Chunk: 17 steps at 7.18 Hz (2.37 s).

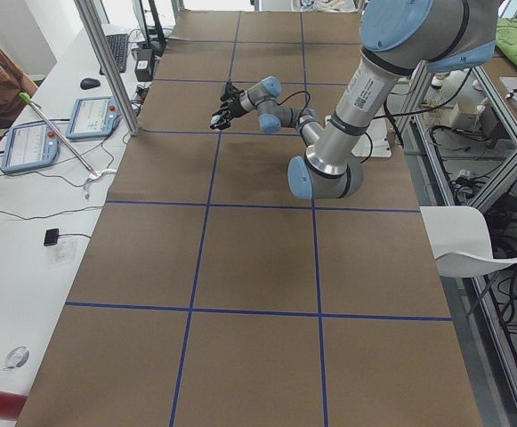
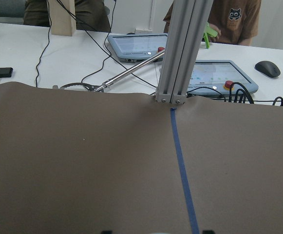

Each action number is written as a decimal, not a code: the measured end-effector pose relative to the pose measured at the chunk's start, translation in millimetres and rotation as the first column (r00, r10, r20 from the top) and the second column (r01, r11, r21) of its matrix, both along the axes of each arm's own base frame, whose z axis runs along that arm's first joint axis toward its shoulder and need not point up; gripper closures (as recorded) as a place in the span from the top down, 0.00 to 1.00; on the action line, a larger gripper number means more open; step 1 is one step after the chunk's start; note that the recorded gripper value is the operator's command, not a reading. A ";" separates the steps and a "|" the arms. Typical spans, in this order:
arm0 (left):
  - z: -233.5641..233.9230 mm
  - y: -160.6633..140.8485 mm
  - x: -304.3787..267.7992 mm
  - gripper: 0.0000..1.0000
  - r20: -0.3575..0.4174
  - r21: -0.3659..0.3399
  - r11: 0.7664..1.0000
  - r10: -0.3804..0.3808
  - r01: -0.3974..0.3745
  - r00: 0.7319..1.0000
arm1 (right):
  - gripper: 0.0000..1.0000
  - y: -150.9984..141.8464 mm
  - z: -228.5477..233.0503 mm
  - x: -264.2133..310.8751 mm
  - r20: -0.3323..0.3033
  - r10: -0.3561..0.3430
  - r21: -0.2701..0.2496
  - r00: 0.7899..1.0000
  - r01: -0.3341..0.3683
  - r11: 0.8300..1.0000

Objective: Place and press bell with both arms
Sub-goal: 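Carry the bell with the left gripper to the grid center and lower it, then open and withdraw the left gripper while the right arm moves toward the bell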

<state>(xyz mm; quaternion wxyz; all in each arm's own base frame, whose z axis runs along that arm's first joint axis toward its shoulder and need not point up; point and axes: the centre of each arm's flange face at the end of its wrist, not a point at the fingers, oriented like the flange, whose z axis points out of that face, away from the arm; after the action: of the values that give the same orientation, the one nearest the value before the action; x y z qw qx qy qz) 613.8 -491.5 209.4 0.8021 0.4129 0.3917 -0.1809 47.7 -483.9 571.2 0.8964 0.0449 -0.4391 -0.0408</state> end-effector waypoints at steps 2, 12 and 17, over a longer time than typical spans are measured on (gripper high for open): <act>11.5 2.6 31.6 0.00 0.012 0.004 1.000 0.003 -0.003 1.000 | 1.00 0.1 0.7 -2.4 0.000 -0.005 -0.001 1.000 0.005 1.000; -12.5 17.5 63.7 1.00 -0.004 0.007 0.999 0.041 -0.041 0.999 | 1.00 -8.4 -15.2 -2.3 -0.004 0.000 0.032 1.000 0.000 0.999; 59.6 -134.3 -98.5 1.00 0.091 -0.084 0.976 0.209 -0.201 0.974 | 0.99 -101.7 -167.5 -134.3 -0.001 0.042 -0.002 0.999 -0.042 0.999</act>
<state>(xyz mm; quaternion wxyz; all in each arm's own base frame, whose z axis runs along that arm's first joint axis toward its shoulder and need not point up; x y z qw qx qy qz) 515.3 -625.9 268.9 0.8497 0.3485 0.3850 -0.0909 -86.6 -585.5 403.7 0.8974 0.0534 -0.4375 -0.0214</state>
